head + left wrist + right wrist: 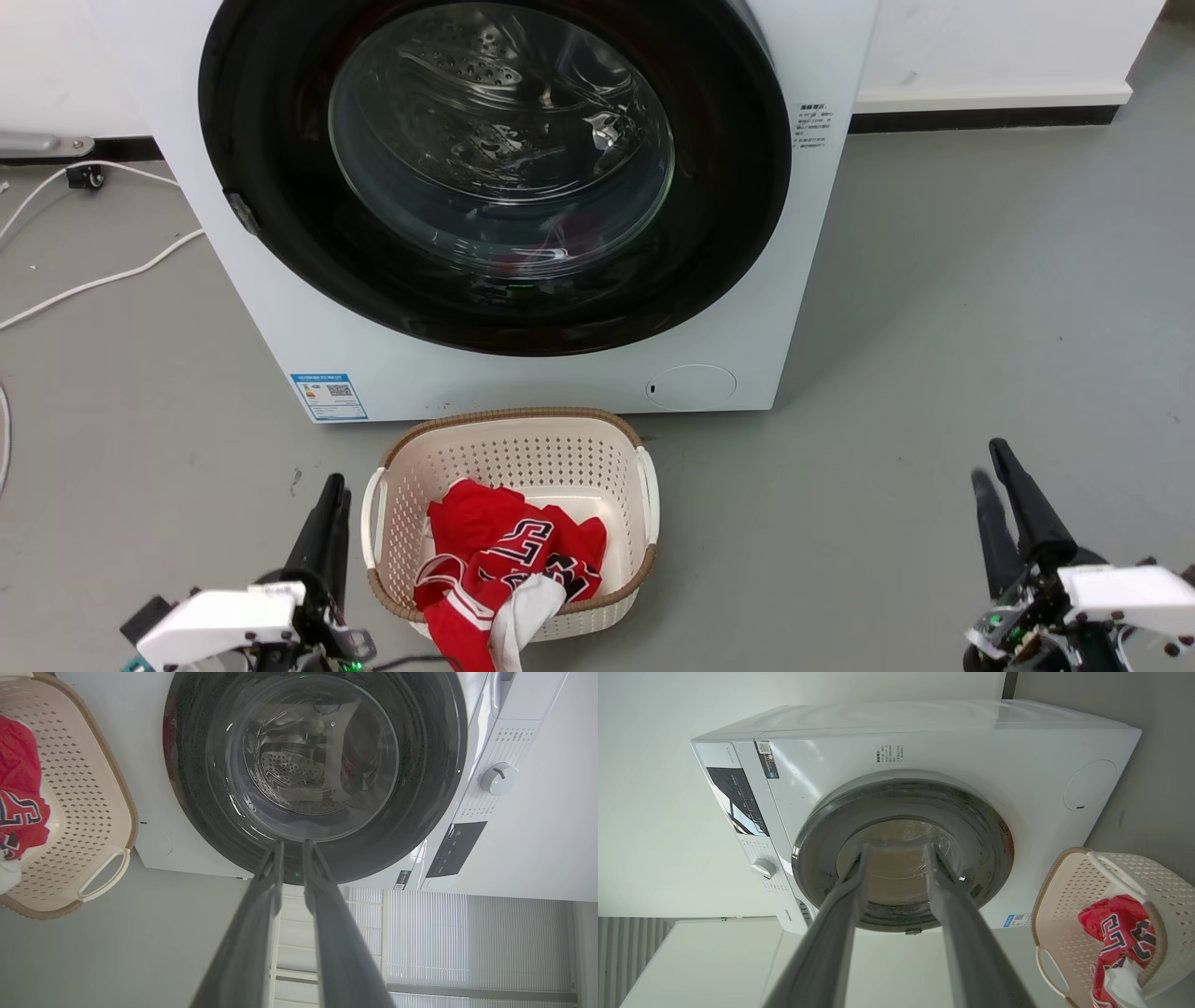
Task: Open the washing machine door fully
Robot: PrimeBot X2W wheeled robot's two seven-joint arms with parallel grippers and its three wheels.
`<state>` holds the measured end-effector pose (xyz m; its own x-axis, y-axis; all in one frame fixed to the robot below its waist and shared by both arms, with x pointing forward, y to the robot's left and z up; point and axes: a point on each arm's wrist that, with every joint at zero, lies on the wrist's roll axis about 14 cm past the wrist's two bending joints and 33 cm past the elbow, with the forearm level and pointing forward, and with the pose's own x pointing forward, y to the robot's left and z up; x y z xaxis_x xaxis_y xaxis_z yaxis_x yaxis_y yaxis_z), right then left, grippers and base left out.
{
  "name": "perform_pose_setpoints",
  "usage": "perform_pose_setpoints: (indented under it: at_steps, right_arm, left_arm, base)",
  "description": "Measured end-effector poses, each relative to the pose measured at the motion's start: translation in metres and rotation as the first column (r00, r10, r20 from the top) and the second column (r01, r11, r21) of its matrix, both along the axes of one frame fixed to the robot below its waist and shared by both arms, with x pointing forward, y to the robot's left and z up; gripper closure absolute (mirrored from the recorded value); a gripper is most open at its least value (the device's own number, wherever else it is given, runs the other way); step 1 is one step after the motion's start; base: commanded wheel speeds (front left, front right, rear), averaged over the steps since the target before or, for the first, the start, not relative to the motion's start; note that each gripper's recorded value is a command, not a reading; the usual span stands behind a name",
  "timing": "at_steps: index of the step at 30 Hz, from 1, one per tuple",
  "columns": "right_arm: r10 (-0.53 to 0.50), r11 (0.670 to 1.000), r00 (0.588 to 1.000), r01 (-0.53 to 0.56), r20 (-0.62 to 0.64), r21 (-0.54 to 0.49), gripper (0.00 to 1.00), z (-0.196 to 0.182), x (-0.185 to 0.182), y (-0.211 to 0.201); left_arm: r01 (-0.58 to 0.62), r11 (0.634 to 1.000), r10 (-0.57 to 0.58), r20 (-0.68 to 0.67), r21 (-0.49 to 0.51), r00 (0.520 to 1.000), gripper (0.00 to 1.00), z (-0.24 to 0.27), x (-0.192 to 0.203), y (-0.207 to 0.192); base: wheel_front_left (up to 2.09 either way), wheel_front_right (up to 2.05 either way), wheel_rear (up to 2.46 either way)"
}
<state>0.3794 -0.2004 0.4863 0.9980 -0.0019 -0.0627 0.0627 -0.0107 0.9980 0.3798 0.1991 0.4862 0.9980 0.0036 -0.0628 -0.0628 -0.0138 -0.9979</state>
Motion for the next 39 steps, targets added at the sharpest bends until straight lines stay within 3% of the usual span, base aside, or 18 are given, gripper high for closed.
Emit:
perform_pose_setpoints:
  at_steps: [8,17,28,39]
  right_arm:
    - [-0.025,0.998,0.999,0.024,-0.021,-0.051,0.0,-0.007,-0.006,-0.004]
    - [0.005,0.962,1.0,0.0,0.019,-0.274,0.0,0.008,-0.005,0.004]
    - [0.048,0.846,0.998,-0.025,0.029,-0.532,0.0,0.013,-0.009,0.015]
    - [0.073,0.718,0.997,-0.027,0.036,-0.695,0.0,0.015,-0.012,0.021]
  left_arm:
    - [-0.02,0.999,0.021,-0.019,0.043,1.0,0.0,-0.006,-0.005,0.002]
    - [-0.005,0.974,0.007,-0.009,0.226,1.0,0.0,0.005,-0.002,-0.003]
    - [0.024,0.888,-0.014,-0.026,0.459,1.0,0.0,0.009,-0.003,-0.014]
    - [0.027,0.781,-0.013,-0.027,0.624,1.0,0.0,0.011,-0.005,-0.019]
  base:
    - [0.0,0.0,0.0]
    - [0.0,0.0,0.0]
    - [0.0,0.0,0.0]
    - [0.0,0.0,0.0]
